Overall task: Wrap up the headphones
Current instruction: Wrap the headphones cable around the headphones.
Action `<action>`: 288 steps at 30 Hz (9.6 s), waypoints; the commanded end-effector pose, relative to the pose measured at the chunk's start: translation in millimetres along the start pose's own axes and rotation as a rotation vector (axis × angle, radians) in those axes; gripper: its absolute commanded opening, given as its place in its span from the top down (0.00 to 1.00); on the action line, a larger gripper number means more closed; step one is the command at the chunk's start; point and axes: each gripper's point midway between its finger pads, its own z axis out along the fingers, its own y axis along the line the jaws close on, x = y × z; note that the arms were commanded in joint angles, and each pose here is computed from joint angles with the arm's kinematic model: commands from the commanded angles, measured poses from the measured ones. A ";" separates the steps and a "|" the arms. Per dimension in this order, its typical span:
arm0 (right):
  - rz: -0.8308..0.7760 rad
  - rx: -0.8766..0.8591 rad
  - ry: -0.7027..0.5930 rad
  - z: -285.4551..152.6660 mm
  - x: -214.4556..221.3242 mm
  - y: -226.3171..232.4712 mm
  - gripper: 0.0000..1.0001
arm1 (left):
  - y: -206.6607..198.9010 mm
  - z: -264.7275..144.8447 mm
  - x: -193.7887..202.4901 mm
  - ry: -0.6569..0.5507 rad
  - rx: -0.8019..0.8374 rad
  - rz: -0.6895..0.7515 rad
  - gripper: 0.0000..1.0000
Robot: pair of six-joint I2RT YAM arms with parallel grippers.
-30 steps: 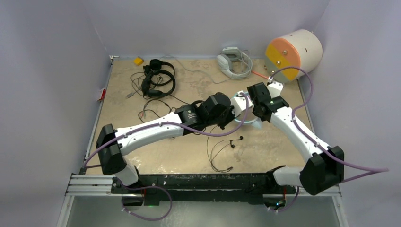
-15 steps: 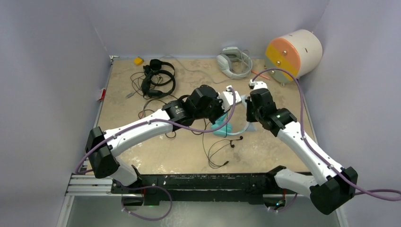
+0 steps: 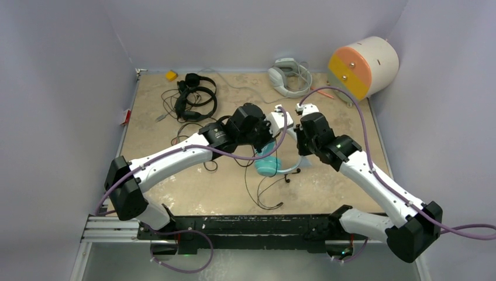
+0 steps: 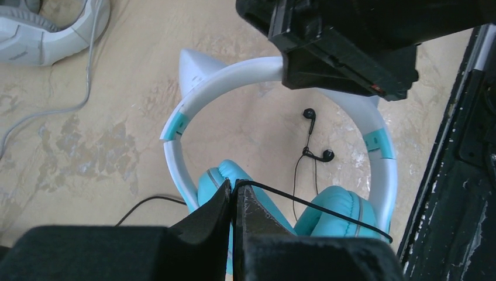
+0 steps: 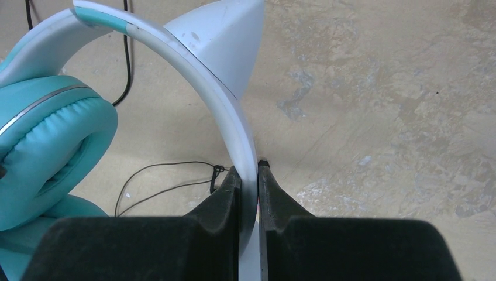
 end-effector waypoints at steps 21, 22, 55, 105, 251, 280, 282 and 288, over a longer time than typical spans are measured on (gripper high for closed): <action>-0.050 -0.076 0.083 -15.2 6.0 17.2 1.00 | 85.2 -10.8 -12.8 -0.081 -0.431 -0.018 1.00; -0.050 -0.084 0.079 -16.3 5.6 18.2 1.00 | 85.3 -9.6 -11.7 -0.077 -0.430 -0.019 0.99; 0.086 -0.392 -0.075 -94.2 -36.1 61.3 1.00 | 108.4 -22.4 2.2 -0.293 -0.063 -0.478 0.92; 0.300 -0.201 -0.237 -160.3 -130.2 30.0 1.00 | 41.7 2.5 24.3 -0.633 0.101 -0.366 0.18; 0.155 0.105 0.040 -51.8 -73.1 -17.1 1.00 | 86.7 -69.4 52.5 -0.437 -0.383 -0.453 0.40; 0.174 0.025 -0.027 -80.7 -100.0 -6.2 1.00 | 5.3 -65.9 133.8 -0.346 -0.104 -0.623 0.31; 0.174 0.023 -0.026 -80.6 -99.9 -5.9 1.00 | 6.1 -62.7 138.1 -0.334 -0.111 -0.628 0.39; 0.179 0.017 -0.028 -81.2 -99.8 -4.8 1.00 | 11.1 -57.4 148.9 -0.303 -0.148 -0.651 0.98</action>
